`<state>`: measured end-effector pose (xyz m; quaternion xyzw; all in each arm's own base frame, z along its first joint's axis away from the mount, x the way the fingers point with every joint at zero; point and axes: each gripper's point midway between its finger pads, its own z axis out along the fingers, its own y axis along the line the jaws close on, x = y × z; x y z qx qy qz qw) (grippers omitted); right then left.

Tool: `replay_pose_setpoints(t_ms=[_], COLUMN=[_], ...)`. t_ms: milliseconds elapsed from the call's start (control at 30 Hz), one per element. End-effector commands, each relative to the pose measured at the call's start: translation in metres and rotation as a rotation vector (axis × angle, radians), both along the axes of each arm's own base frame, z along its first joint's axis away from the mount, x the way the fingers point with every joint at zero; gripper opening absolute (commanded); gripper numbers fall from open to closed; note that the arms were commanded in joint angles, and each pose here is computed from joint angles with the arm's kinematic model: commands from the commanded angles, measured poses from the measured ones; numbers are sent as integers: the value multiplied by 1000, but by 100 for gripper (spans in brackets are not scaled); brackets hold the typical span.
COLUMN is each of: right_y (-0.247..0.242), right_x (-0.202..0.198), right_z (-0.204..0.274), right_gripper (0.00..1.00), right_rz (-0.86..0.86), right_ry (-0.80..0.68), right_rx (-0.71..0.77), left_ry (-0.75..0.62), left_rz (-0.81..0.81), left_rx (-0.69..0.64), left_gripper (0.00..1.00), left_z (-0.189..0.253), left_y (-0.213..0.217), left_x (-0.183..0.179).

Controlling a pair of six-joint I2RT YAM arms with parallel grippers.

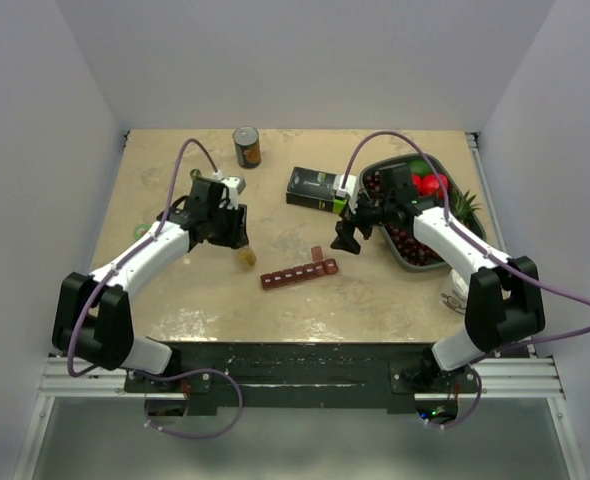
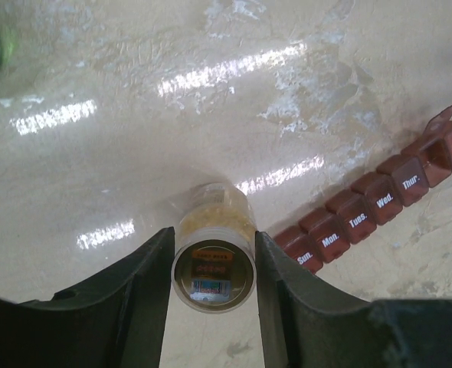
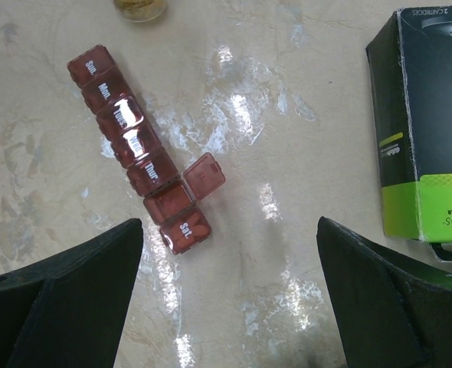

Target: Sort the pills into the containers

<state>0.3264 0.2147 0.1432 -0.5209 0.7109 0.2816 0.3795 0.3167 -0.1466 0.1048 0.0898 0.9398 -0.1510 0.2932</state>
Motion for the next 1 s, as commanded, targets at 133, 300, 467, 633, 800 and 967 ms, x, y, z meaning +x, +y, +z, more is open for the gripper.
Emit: replay_pose_setpoints(t_ms=[133, 300, 467, 633, 800, 967], right_y=[5, 6, 9, 12, 17, 27], right_x=[-6, -7, -12, -17, -27, -33], right_z=[-9, -13, -15, -17, -20, -20], right_gripper=[98, 98, 98, 99, 99, 99], right_rz=[41, 54, 82, 117, 165, 207], right_ry=[2, 6, 4, -2, -5, -42], right_rx=[-18, -25, -25, -28, -30, -51], left_ry=[-60, -76, -127, -235, -381, -458], left_rz=[-58, -72, -75, -64, -51, -47], left_rx=[121, 124, 107, 68, 16, -34], left_gripper=[16, 35, 67, 80, 89, 94], left_z=[5, 5, 18, 45, 74, 86], left_y=[-11, -18, -19, -18, -13, -6], left_x=[16, 16, 18, 19, 13, 5])
